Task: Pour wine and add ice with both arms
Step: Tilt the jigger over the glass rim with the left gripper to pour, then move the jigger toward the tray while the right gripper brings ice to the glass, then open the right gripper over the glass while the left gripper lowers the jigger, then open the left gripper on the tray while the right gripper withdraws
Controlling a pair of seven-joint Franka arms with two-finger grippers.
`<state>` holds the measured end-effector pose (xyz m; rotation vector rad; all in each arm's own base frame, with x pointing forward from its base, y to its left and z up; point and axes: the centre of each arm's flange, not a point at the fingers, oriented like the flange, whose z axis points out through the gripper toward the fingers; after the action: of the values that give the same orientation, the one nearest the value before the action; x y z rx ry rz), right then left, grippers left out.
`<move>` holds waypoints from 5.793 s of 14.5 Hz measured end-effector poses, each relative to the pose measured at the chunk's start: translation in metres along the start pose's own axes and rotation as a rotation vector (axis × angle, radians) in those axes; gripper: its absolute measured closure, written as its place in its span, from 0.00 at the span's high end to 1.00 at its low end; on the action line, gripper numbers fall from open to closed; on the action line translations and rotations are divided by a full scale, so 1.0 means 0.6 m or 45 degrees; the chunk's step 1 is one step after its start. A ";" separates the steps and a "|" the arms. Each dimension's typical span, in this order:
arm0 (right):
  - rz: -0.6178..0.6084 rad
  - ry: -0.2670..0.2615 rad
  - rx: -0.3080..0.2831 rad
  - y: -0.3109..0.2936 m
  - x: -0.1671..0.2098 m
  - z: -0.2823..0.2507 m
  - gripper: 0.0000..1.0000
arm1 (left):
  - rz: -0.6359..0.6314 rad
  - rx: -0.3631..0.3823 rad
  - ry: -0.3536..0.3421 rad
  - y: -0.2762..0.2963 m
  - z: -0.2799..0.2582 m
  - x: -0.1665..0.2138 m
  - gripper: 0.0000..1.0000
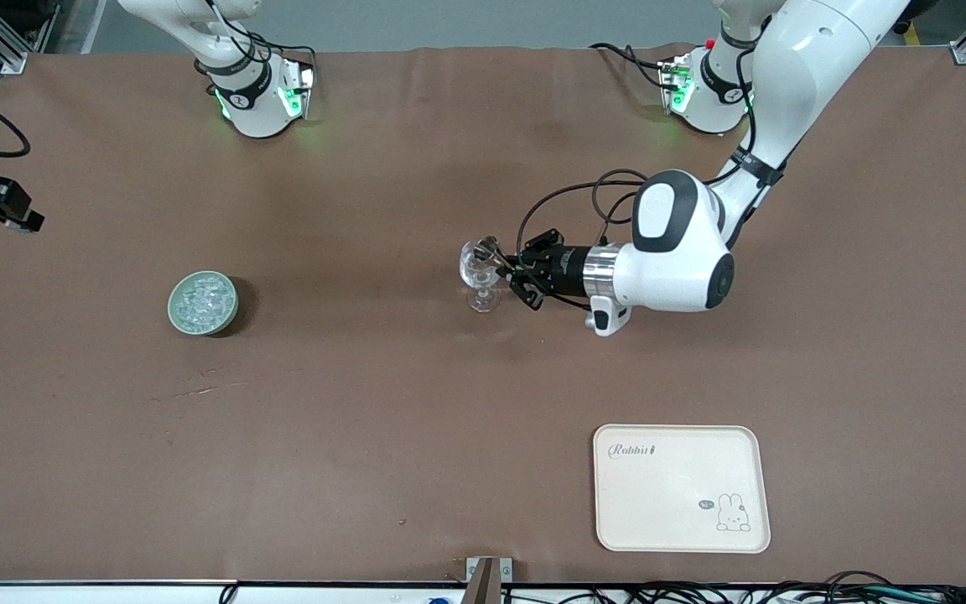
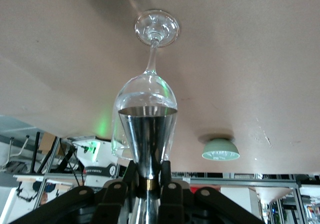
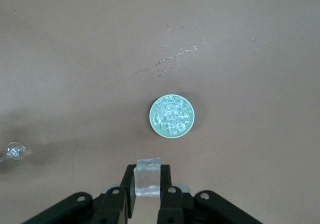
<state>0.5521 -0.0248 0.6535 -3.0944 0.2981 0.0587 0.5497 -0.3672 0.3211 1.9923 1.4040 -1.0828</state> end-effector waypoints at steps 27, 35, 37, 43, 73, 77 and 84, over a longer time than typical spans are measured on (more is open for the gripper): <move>0.487 0.047 0.039 -0.718 -0.210 0.277 0.23 | -0.130 -0.244 -0.561 0.095 -0.328 0.334 0.22; 0.473 0.045 0.032 -0.809 -0.252 0.398 0.23 | -0.215 -0.470 -0.567 0.112 -0.346 0.460 0.22; 0.475 0.046 0.033 -0.819 -0.255 0.414 0.23 | -0.170 -0.538 -0.572 0.112 -0.356 0.492 0.22; 0.448 0.046 0.016 -0.841 -0.272 0.456 0.23 | -0.183 -0.591 -0.558 0.110 -0.347 0.574 0.22; 0.436 0.042 -0.003 -0.848 -0.283 0.466 0.39 | -0.267 -0.873 -0.510 0.156 -0.312 0.641 0.21; 0.444 0.050 0.004 -0.847 -0.276 0.458 0.62 | -0.268 -0.873 -0.511 0.156 -0.312 0.641 0.34; 0.453 0.184 0.008 -0.765 -0.202 0.297 1.00 | -0.268 -0.875 -0.512 0.155 -0.315 0.642 1.00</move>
<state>0.5149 0.4548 0.4938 -3.0032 0.8473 -0.1577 0.7624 -0.0458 0.1110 1.0981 1.5096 -0.8564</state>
